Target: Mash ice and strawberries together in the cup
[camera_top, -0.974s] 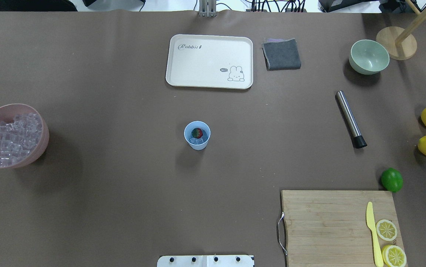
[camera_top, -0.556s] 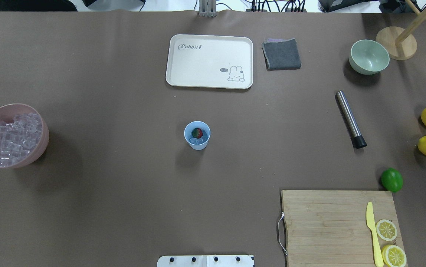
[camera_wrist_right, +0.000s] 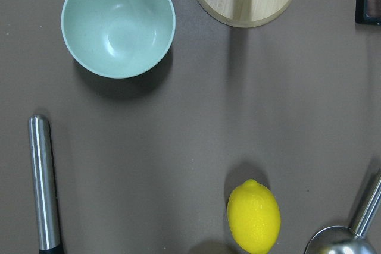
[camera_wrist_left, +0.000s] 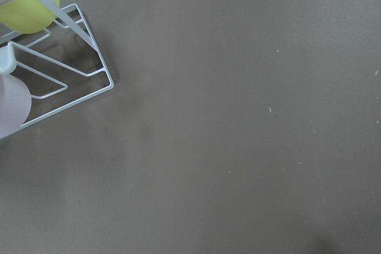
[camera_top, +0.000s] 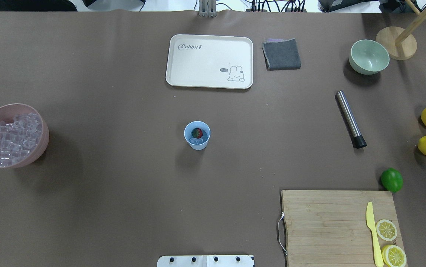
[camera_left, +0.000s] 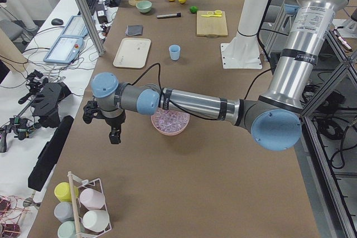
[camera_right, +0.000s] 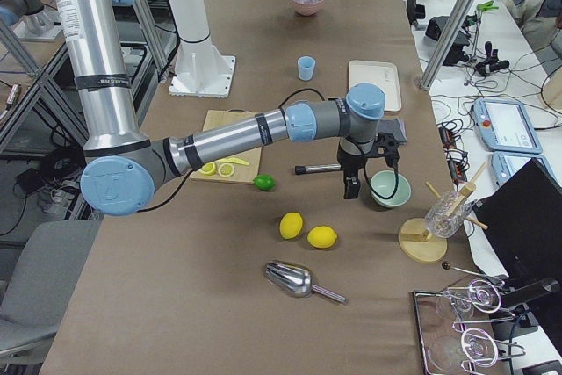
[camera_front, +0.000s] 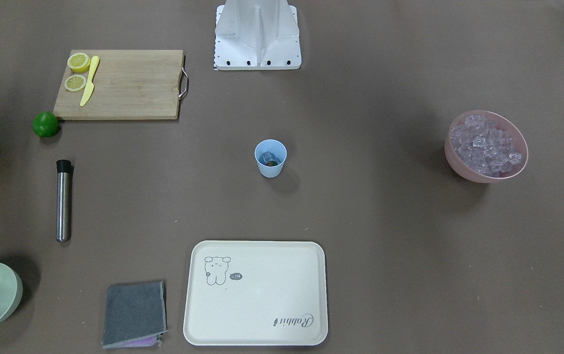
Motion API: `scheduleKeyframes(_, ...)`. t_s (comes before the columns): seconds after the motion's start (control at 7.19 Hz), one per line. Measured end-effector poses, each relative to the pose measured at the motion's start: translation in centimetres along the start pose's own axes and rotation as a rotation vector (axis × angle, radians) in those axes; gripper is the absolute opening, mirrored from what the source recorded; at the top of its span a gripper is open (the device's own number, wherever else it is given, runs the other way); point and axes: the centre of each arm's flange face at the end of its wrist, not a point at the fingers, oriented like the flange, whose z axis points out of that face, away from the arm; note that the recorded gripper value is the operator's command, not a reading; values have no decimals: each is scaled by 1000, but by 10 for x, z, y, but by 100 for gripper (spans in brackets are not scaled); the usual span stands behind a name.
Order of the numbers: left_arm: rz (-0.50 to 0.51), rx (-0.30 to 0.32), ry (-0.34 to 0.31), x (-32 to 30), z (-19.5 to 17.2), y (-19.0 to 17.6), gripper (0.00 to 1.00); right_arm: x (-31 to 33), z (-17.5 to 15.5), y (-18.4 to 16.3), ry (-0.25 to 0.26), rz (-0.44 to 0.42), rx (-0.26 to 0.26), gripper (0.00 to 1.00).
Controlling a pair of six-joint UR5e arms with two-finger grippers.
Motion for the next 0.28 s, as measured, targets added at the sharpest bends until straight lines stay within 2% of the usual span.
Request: scheduleKeyframes(0.28,6,2,4,3,0,1,98,2,-2,8,0,2,4,100)
